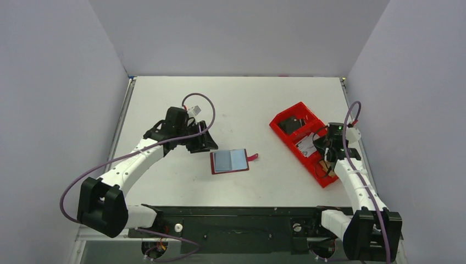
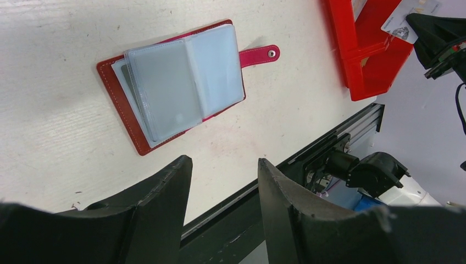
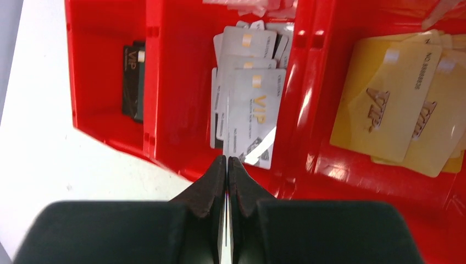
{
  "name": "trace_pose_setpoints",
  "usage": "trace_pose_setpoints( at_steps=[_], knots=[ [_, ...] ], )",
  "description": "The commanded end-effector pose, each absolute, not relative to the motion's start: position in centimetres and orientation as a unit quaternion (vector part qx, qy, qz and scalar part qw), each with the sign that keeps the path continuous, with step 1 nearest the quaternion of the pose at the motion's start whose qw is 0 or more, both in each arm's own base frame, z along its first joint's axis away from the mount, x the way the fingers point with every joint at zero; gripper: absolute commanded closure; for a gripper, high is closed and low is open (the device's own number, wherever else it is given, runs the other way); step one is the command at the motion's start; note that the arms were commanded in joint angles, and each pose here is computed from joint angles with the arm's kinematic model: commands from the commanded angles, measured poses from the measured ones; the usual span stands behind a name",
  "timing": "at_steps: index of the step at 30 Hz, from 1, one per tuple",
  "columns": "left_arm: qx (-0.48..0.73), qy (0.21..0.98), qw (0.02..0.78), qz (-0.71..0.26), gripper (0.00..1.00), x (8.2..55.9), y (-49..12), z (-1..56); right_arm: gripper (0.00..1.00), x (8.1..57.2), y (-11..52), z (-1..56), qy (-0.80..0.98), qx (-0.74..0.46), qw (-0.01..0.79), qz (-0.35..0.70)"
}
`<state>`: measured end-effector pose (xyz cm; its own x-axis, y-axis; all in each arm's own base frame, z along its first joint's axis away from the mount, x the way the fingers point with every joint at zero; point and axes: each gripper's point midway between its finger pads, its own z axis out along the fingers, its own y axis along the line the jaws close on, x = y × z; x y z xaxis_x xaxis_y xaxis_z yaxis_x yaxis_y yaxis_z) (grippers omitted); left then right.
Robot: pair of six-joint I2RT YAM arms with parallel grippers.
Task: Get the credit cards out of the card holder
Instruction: Place the credit card in the storage box.
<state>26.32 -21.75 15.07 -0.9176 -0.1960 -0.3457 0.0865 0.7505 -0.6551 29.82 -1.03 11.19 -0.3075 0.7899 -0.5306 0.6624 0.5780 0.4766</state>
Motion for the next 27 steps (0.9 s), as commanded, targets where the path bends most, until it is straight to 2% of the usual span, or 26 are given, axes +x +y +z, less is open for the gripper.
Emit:
trace_pose_setpoints(
  at_steps=[1, 15, 18, 23, 27],
  knots=[
    [-0.014, 0.905, 0.233, -0.355, 0.55, 26.8, -21.7, 17.1, 1.0, 32.5, -2.1, 12.6, 0.785, 0.449, 0.414, 0.098],
    [-0.009, 0.906, 0.236, -0.35, 0.55, 26.8, -21.5, 17.4, 0.99, 35.0, -1.6, 11.2, 0.782, 0.454, 0.408, 0.129],
    [-0.006, 0.907, 0.235, -0.35, 0.55, 26.7, -21.6, 17.4, 0.87, 35.0, -1.5, 11.3, 0.781, 0.453, 0.409, 0.131],
    [-0.005, 0.907, 0.234, -0.35, 0.55, 26.7, -21.7, 17.3, 0.61, 34.8, -1.5, 11.6, 0.781, 0.451, 0.411, 0.131],
    [-0.005, 0.908, 0.233, -0.349, 0.55, 26.7, -21.8, 17.2, 0.53, 34.5, -0.8, 12.4, 0.785, 0.441, 0.409, 0.146]
  ],
)
